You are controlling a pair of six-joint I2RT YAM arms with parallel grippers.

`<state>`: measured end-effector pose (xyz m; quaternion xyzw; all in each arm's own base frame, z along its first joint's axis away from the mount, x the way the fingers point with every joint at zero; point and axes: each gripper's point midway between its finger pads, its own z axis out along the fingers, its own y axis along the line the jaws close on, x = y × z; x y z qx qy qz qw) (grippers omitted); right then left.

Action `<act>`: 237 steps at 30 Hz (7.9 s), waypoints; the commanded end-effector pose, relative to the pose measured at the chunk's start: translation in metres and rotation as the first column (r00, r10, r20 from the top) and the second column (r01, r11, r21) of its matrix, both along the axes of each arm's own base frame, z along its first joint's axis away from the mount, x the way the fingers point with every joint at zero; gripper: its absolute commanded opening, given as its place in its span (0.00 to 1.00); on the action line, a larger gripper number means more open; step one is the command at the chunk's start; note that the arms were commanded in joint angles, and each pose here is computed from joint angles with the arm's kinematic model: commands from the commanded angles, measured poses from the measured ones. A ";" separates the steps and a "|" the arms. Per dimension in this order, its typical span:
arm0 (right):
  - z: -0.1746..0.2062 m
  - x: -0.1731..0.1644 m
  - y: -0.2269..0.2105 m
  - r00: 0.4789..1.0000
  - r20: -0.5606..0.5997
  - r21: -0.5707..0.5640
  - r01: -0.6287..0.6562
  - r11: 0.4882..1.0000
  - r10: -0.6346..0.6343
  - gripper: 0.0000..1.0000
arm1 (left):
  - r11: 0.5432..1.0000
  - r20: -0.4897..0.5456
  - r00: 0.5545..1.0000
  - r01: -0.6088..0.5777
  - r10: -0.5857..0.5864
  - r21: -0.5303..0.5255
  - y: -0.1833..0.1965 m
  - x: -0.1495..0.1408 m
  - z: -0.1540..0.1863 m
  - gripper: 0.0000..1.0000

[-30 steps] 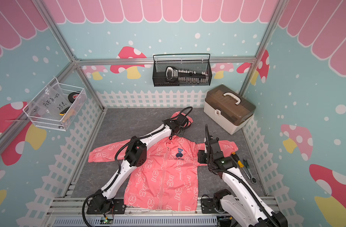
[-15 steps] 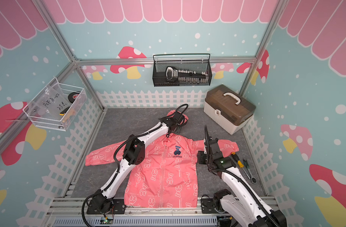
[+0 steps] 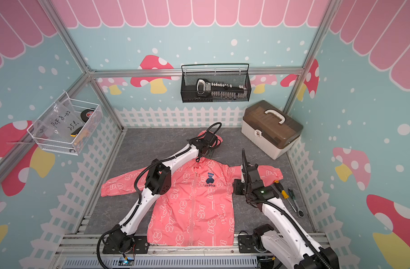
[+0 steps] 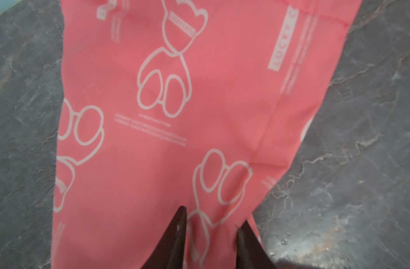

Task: Unzip the jacket
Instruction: Flatten out the jacket at the center of the board.

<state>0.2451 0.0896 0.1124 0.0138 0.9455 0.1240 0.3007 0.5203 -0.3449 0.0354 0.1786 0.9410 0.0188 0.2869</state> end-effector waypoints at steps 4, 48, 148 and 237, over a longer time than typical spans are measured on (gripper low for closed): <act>-0.007 -0.002 0.001 1.000 -0.022 0.013 0.008 1.000 -0.008 0.54 | 0.999 0.049 0.998 -0.027 0.028 -0.021 0.012 0.011 0.036 0.32; -0.009 0.032 0.029 0.998 0.029 0.091 -0.062 0.994 0.060 0.55 | 0.916 0.425 0.818 -0.392 0.388 -0.081 0.160 0.033 0.149 0.00; 0.052 0.200 0.175 0.717 0.561 0.052 -0.530 0.846 0.414 0.90 | -0.119 -0.347 0.634 -0.374 0.691 -0.920 0.208 0.037 0.151 1.00; -0.022 0.278 0.313 -0.177 0.282 -0.600 -0.800 0.029 0.943 0.48 | -0.148 -0.553 0.722 -0.546 0.416 -0.825 0.216 0.040 0.128 0.00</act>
